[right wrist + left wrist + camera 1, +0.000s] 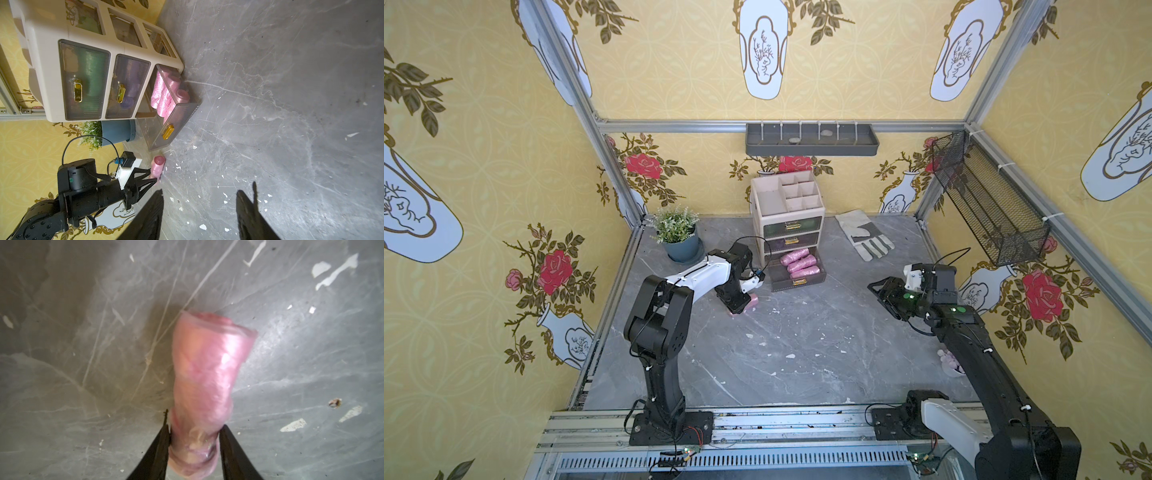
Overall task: Sort the rolls of trash bags by color and place them into the drawer
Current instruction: Pick up the roll of trash bags from the center of the board.
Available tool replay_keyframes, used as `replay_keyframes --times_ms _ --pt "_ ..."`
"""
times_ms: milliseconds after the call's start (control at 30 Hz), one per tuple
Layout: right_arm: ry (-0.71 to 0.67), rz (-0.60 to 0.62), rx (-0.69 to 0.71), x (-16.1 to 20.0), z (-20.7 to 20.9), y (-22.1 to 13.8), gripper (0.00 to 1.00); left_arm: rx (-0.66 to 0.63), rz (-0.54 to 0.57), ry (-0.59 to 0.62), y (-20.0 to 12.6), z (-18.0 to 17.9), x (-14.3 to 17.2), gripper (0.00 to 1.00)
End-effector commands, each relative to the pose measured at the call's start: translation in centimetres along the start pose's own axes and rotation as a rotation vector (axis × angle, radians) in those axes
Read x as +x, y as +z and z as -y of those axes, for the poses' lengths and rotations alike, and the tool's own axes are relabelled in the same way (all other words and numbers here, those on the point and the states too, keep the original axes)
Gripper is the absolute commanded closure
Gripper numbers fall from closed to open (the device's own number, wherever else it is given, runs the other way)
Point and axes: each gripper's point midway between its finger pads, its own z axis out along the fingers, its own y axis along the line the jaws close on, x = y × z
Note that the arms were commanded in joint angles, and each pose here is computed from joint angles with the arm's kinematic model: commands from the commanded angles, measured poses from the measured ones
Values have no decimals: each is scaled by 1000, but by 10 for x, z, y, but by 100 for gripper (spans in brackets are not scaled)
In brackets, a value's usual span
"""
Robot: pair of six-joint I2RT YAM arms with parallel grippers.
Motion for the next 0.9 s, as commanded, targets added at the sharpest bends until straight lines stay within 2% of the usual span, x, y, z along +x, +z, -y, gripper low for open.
replay_keyframes --times_ms 0,267,500,600,767,867 --pt "-14 11 -25 -3 -4 0 43 -2 -26 -9 3 5 6 60" --pt "-18 18 -32 -4 -7 -2 43 -11 -27 -46 -2 12 8 78" --pt "-10 15 -34 -2 -6 -2 43 -3 5 -141 -15 21 4 85" --pt "-12 17 -41 -3 -8 -3 43 -17 97 -243 -39 20 -8 86" --pt "-17 23 -45 -4 -11 -6 43 -21 226 -473 -90 21 -24 96" --pt "-15 26 -46 -4 -11 -7 43 -17 305 -559 -116 27 -40 99"
